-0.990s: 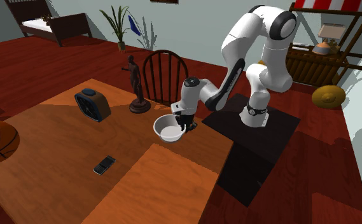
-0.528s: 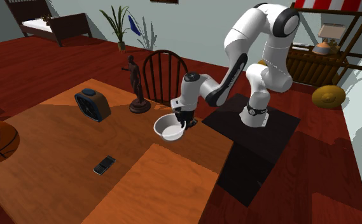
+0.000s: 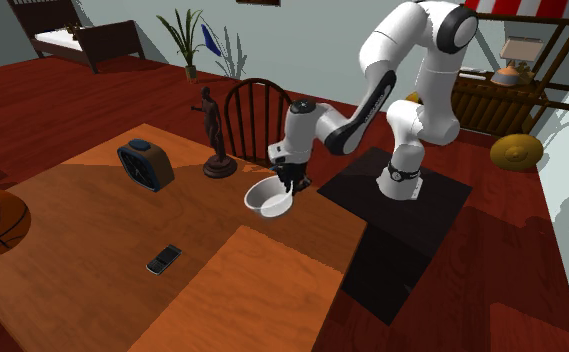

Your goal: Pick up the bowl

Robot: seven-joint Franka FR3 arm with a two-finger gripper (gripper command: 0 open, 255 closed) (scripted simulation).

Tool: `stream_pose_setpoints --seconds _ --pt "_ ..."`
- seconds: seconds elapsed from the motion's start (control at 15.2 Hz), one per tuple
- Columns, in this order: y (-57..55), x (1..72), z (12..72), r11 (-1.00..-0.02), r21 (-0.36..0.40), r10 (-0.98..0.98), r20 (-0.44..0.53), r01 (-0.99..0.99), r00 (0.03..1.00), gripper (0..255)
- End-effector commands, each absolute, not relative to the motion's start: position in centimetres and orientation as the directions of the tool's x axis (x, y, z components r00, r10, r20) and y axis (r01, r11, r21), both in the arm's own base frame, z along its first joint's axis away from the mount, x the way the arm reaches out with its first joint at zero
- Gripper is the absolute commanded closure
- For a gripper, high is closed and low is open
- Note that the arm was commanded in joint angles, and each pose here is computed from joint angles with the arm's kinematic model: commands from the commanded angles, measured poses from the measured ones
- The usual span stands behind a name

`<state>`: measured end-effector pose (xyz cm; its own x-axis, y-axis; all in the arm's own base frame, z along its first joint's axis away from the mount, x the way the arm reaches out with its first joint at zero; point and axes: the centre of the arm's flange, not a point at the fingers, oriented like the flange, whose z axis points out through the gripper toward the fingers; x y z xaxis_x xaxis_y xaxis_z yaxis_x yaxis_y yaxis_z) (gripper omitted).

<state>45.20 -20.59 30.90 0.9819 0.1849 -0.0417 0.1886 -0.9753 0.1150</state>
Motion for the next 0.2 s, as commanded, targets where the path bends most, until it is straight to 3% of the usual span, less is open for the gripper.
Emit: stream_pose_setpoints --seconds 0.0,0.13 --pt "-20.60 45.36 32.06 -0.975 0.115 0.185 -0.041 0.189 0.982 255" --pt "-20.60 45.36 32.14 -0.975 0.115 0.185 -0.041 0.189 0.982 255"
